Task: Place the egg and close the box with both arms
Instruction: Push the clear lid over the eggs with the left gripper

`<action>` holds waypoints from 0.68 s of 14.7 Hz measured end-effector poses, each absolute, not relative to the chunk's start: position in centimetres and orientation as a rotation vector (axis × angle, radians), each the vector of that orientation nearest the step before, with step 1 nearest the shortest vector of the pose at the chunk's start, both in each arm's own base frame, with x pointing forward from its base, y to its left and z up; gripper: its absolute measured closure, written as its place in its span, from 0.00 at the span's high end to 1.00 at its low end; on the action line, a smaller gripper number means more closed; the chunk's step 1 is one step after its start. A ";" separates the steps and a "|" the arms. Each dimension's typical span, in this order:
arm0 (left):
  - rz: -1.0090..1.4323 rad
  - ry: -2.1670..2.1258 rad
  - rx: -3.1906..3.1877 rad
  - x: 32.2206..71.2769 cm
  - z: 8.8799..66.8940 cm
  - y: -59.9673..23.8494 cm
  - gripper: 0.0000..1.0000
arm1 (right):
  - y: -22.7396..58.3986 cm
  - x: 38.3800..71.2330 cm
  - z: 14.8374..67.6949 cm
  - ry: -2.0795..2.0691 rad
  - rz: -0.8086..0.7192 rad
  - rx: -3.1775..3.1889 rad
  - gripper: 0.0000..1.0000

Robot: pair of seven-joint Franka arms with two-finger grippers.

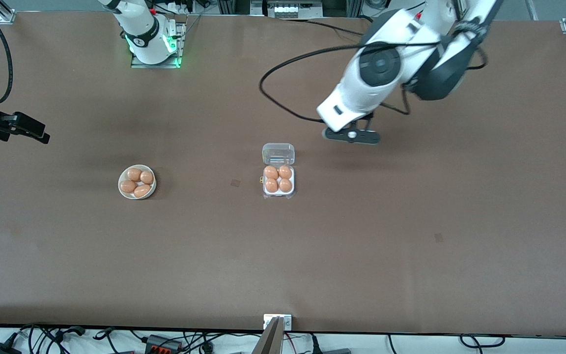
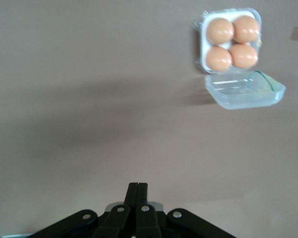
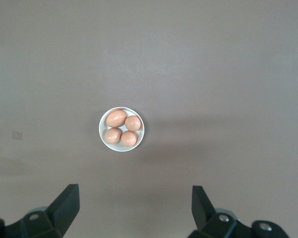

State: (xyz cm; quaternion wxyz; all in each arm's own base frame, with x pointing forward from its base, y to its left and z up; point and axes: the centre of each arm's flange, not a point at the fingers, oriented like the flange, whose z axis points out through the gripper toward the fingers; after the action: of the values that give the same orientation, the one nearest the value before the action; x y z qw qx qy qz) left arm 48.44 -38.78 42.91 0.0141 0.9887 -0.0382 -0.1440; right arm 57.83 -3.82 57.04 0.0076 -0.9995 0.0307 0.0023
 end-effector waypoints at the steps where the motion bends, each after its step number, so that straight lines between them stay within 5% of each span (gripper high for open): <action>1: -0.460 -0.114 3.079 47.3 41.8 -40.7 0.01 | -3.8 57.8 57.0 0.096 0.007 -3.125 1.00; 10: -0.210 0.000 3.200 41.1 32.4 -51.0 0.01 | -4.0 57.7 56.9 0.097 0.024 -3.130 1.00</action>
State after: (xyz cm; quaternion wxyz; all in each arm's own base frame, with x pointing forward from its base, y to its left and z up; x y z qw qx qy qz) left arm 41.15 -51.04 32.35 -0.0326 0.9973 -0.0001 -0.0655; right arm 57.69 -3.96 56.95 0.0051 -0.9995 0.0309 0.0076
